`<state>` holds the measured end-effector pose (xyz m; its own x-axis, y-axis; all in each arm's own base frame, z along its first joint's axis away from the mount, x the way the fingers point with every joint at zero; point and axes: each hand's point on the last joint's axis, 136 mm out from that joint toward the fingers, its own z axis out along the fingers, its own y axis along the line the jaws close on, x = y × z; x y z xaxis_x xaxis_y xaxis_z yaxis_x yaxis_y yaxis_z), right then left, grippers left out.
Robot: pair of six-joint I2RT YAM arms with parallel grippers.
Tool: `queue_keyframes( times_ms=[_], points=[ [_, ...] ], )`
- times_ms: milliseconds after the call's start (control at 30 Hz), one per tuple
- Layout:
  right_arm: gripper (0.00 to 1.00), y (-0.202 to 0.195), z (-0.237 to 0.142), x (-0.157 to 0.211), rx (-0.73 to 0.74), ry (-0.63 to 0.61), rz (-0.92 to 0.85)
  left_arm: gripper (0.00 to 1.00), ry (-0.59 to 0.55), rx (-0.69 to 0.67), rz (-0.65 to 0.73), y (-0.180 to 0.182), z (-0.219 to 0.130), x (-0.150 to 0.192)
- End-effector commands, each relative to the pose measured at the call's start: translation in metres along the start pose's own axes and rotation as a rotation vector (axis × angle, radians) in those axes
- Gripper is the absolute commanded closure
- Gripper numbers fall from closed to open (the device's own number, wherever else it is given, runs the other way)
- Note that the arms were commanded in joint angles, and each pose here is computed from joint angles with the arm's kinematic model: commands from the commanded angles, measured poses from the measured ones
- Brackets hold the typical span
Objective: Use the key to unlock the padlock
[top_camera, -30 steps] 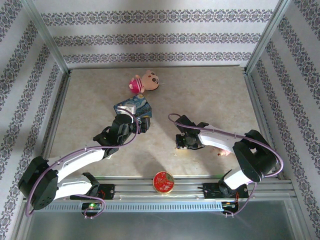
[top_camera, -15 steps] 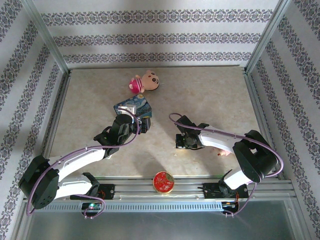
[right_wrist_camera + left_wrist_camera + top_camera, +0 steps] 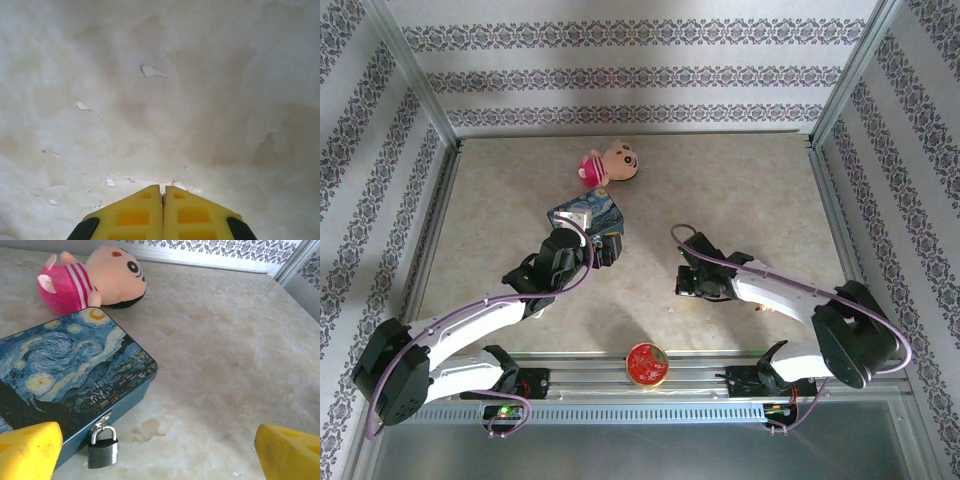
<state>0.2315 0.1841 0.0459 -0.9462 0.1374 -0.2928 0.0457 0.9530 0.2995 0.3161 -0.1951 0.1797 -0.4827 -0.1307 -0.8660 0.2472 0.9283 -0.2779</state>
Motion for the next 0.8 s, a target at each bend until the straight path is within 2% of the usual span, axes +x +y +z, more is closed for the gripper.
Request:
queue_keyframes(
  times_ms=[0,300,367,567,767],
  points=[
    [1.00,-0.006,-0.012,-0.015,-0.002,-0.096,0.077,0.05,0.030,0.073,-0.002,-0.015,0.000,-0.001],
    [1.00,0.002,-0.046,-0.049,-0.128,-0.279,0.197,0.15,0.177,0.357,-0.134,-0.077,0.014,0.011],
    [1.00,0.005,-0.052,-0.056,-0.153,-0.306,0.210,0.20,0.204,0.414,-0.155,-0.090,0.016,0.015],
    [1.00,0.017,-0.060,-0.068,-0.216,-0.341,0.230,0.28,0.280,0.497,-0.115,-0.123,0.019,0.029],
    [1.00,0.022,-0.059,-0.072,-0.245,-0.348,0.244,0.41,0.320,0.575,-0.096,-0.146,0.024,0.036]
  ],
)
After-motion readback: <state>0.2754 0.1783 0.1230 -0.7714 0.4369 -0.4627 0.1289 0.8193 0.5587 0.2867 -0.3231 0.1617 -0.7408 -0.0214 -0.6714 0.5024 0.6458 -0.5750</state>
